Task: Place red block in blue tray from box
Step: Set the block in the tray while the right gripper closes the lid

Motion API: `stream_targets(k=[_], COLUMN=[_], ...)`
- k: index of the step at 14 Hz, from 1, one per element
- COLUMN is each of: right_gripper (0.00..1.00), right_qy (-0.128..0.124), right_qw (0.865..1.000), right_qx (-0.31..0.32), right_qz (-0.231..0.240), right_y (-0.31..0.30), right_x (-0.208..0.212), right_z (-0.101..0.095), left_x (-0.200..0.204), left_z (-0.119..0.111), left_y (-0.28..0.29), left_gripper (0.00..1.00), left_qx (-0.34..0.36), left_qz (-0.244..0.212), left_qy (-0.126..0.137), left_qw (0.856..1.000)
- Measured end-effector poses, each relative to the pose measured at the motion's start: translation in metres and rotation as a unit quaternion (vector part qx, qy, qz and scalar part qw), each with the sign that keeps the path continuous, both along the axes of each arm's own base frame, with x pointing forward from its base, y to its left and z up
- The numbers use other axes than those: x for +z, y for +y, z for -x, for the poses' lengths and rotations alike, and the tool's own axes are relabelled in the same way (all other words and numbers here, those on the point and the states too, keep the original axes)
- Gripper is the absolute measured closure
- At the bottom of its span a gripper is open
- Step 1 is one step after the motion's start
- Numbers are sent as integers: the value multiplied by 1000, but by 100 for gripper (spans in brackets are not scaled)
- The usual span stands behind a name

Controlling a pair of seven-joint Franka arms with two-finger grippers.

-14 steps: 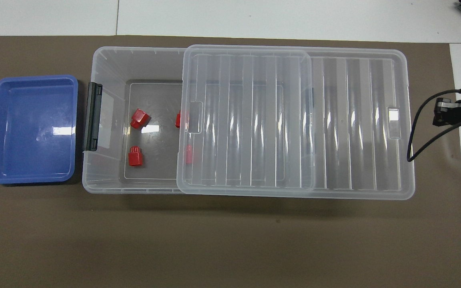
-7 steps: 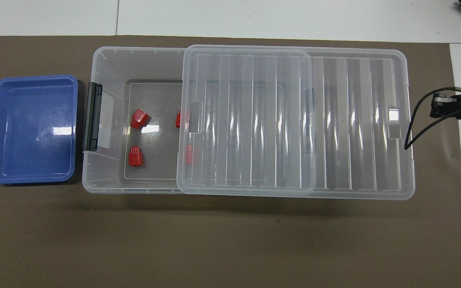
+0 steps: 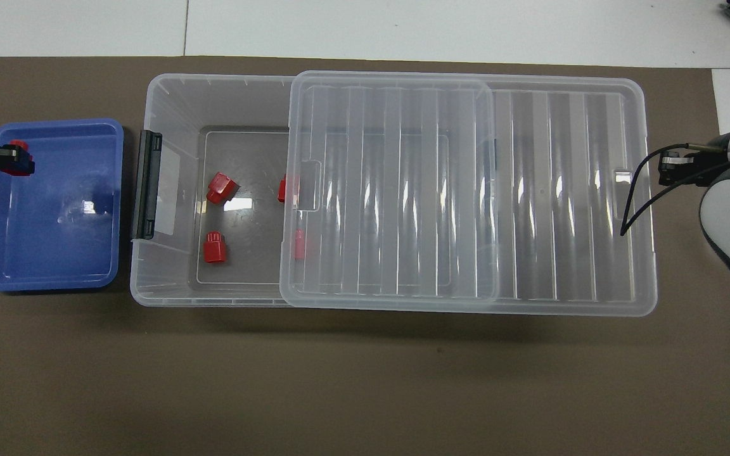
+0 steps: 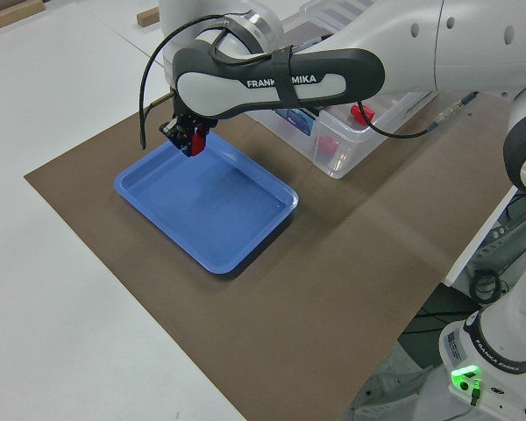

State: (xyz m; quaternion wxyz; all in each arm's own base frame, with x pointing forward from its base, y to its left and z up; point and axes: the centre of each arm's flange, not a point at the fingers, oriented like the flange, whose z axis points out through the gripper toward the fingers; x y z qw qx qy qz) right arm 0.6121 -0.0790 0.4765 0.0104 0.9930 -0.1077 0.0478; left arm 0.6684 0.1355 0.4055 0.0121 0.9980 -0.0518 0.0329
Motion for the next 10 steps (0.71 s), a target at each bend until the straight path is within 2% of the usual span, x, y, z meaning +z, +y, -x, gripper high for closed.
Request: stream_targets(k=[3, 6, 10], right_gripper=[99, 99, 99], right_qy=[1, -2, -2], right_qw=[1000, 999, 997], right_qx=[10, 41, 82], right_qz=[0, 0, 0], right_y=[12, 50, 101], right_x=[-1, -2, -2], right_z=[-1, -4, -5], left_x=[-28, -55, -61], left_z=[4, 13, 18], left_y=[3, 6, 16], left_gripper=[66, 66, 66], left_qx=[-12, -11, -4], left_qz=[-1, -2, -2], left_qy=[0, -1, 2], left_qw=[1000, 1000, 1000])
